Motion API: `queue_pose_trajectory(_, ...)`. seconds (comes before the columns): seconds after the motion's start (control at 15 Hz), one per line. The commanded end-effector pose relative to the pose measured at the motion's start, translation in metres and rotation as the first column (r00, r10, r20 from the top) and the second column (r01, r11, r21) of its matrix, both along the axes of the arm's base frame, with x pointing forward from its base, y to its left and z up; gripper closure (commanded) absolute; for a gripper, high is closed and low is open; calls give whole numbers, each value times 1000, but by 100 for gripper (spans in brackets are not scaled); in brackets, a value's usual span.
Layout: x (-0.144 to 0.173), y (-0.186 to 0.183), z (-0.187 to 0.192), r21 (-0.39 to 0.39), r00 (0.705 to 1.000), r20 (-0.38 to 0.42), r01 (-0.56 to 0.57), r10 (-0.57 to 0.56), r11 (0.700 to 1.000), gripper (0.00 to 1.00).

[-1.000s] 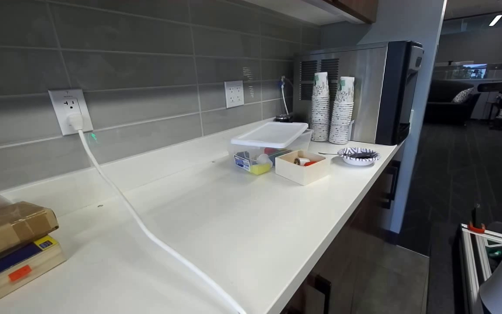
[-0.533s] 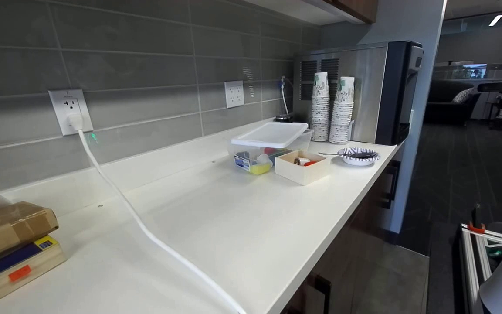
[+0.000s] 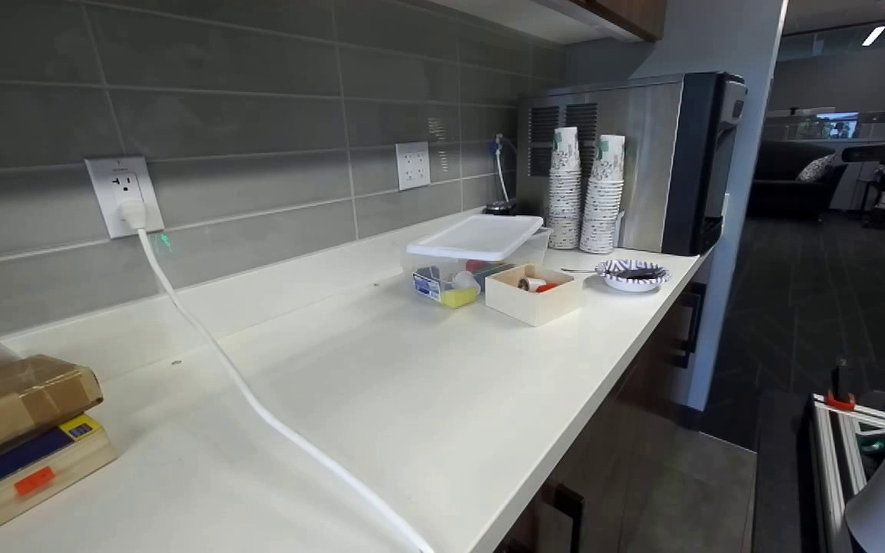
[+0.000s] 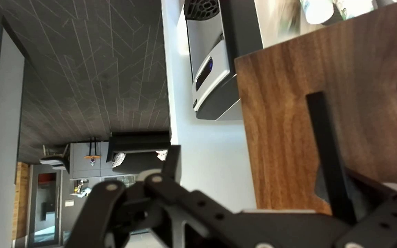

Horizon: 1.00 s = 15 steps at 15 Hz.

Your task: Open and close the cabinet

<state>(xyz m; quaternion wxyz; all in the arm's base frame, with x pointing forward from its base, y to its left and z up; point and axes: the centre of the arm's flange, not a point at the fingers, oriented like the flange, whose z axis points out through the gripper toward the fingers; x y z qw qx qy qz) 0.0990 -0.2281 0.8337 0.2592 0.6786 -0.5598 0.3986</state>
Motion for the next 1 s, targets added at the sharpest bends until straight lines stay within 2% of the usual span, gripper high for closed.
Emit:
queue_pose_trajectory(0.0,11,6,-5,-15,1000,-26,-15,14,1000,0)
queue_pose_trajectory(0.47,38,-8,9,-90,994,-48,-97,93,991,0)
queue_pose_trajectory(0.6,47,-18,12,-120,992,-60,-118,111,986,0)
queue_pose_trajectory(0.93,71,-50,15,-139,986,-50,-166,160,976,0)
